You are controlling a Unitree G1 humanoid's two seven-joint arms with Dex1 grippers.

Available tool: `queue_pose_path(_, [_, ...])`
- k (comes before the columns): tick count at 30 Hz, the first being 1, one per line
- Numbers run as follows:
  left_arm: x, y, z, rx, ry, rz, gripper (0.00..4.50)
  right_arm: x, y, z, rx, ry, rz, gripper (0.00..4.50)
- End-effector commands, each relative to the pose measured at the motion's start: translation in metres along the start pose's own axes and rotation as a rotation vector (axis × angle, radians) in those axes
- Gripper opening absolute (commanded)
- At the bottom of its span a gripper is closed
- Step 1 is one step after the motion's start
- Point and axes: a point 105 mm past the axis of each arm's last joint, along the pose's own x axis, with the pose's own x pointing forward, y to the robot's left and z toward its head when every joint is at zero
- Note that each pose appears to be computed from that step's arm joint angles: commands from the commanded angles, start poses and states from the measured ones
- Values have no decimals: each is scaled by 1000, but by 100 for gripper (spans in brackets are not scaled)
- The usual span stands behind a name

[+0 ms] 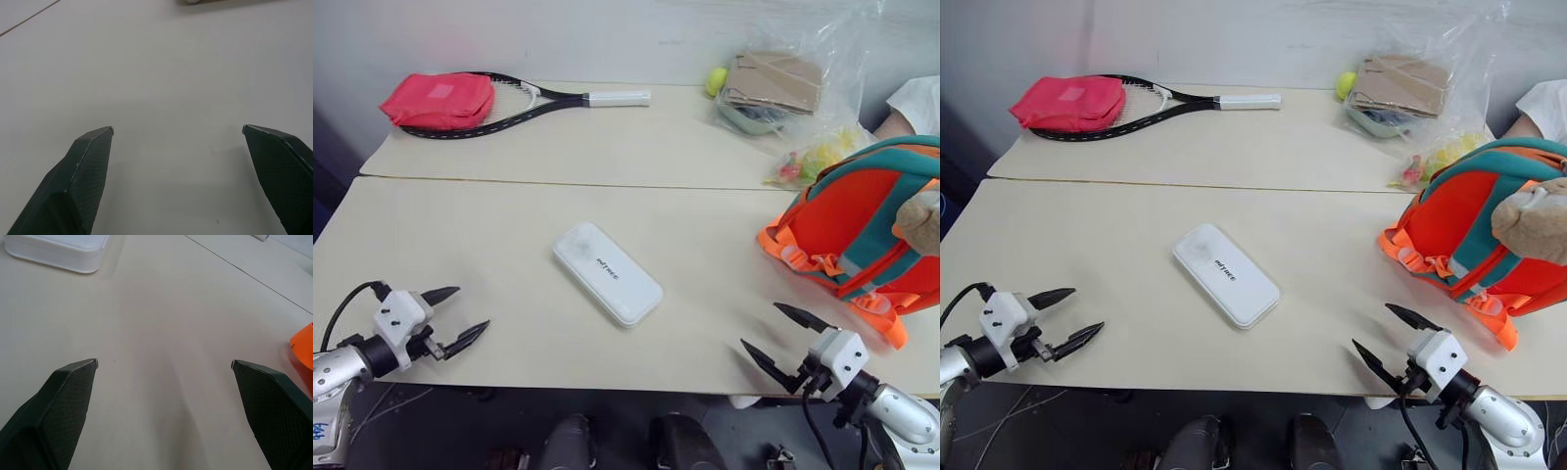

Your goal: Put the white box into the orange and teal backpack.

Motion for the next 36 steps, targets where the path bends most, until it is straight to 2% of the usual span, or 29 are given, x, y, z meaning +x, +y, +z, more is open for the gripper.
queue_pose_path(1, [-5,3,8,12,-5,2,447,2,-1,8,-5,-29,8,449])
queue_pose_path(9, [6,2,29,-58,-63,-51,447,17,6,26,35,-93,71,449])
queue_pose_path(10, [8,1,32,-60,-71,-61,450,20,8,28,51,-103,87,410])
queue_pose_path(13, [26,9,57,-54,-146,-44,396,31,27,39,106,-105,215,321])
queue_pose_path(18, [78,33,89,44,-177,19,254,55,60,42,27,-45,469,155])
queue_pose_path(21, [109,49,97,62,-165,69,157,68,64,38,-2,-22,539,48])
queue_pose_path(23, [133,54,101,44,-152,64,102,76,65,32,-9,6,579,0])
queue_pose_path(24, [145,50,105,18,-164,32,70,80,65,29,-4,21,591,0])
queue_pose_path(27, [165,44,105,-8,-130,-33,70,92,67,29,50,31,588,0])
queue_pose_path(36, [194,19,101,-11,-82,-194,70,114,80,38,51,6,611,0])
